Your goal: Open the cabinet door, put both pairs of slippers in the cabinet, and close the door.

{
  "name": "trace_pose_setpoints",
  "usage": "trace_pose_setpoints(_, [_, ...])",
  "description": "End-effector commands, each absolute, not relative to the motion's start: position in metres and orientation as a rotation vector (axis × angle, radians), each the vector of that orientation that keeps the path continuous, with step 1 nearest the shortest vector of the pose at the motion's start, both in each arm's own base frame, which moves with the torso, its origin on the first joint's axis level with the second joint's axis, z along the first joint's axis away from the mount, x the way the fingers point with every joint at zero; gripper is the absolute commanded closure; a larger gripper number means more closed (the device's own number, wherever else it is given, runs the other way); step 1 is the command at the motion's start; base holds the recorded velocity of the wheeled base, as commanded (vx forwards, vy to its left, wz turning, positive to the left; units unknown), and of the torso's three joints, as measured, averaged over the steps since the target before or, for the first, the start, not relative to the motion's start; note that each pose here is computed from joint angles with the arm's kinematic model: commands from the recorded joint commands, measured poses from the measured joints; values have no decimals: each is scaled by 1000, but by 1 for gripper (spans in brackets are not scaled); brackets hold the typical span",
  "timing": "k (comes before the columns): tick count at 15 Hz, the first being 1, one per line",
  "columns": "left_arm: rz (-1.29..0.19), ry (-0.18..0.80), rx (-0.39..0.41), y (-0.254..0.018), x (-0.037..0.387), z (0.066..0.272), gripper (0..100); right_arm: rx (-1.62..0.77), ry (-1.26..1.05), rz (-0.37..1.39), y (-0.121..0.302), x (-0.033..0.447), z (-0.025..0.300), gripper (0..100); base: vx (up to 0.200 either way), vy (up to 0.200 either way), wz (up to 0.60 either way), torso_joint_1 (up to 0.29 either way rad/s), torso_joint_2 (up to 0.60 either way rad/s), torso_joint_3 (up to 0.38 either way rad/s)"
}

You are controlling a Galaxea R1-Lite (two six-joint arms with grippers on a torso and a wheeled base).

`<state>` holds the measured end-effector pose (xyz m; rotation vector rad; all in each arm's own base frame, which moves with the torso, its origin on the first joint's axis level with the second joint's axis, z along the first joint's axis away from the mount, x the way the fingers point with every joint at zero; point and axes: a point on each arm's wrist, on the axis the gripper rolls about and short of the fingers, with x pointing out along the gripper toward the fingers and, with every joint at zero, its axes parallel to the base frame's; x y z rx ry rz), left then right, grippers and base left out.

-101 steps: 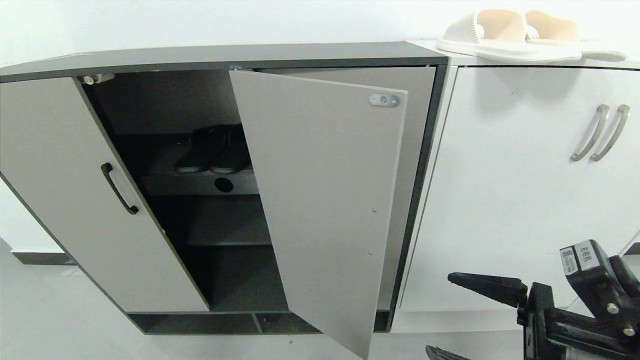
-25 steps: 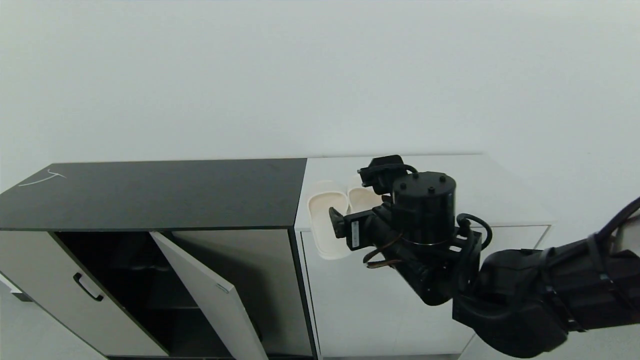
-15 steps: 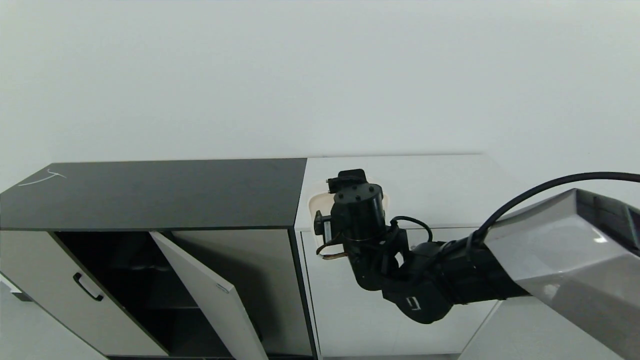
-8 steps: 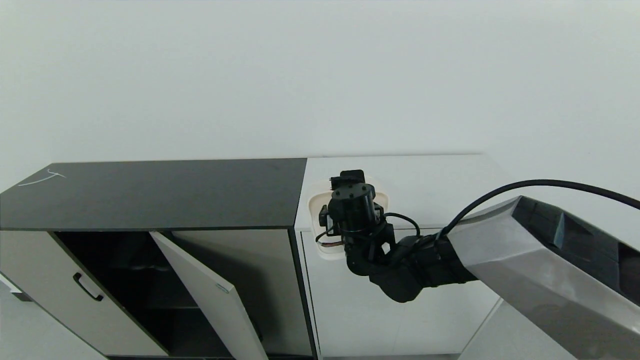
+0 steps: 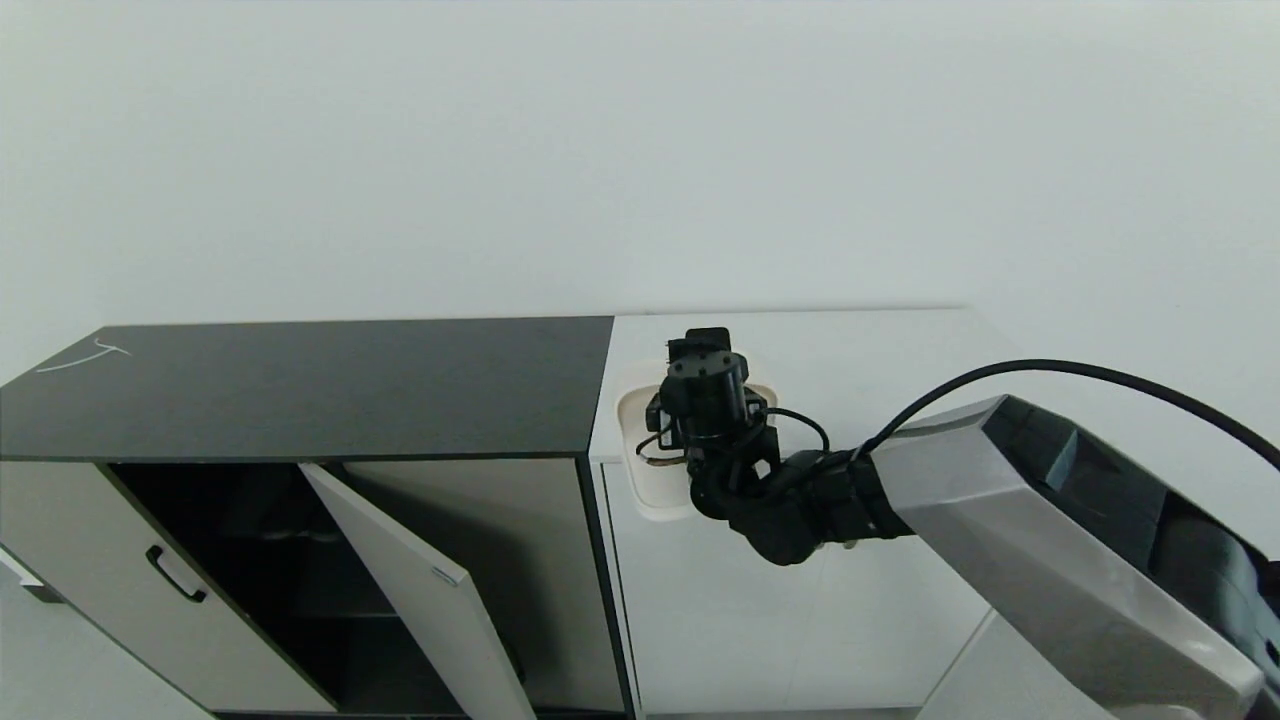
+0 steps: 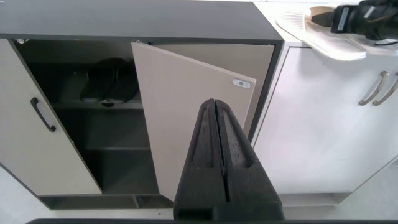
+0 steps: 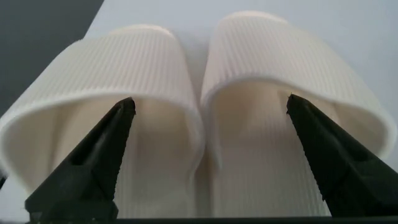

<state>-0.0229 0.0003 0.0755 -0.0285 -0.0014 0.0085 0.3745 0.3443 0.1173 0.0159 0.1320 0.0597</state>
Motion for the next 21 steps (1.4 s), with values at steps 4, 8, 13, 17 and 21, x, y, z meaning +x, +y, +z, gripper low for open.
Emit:
trace_pose_setpoints(4, [9,0,-29,0,-23,75,100,10,133,30,349,403,104,100,0,0,0,0,0,0])
trace_pose_setpoints(8, [9,0,-29,0,-23,75,100,65,84,51,354,395,132,100,0,0,0,0,0,0])
trace_pose_setpoints(13, [9,0,-29,0,-23,75,100,71,105,431,342,289,185,100,0,0,0,0,0,0])
trace_pose_setpoints(17, [9,0,-29,0,-23,75,100,15,194,775,291,207,178,100,0,0,0,0,0,0])
trace_pose_setpoints(21, [9,0,-29,0,-23,75,100,-4,173,965,233,160,149,100,0,0,0,0,0,0])
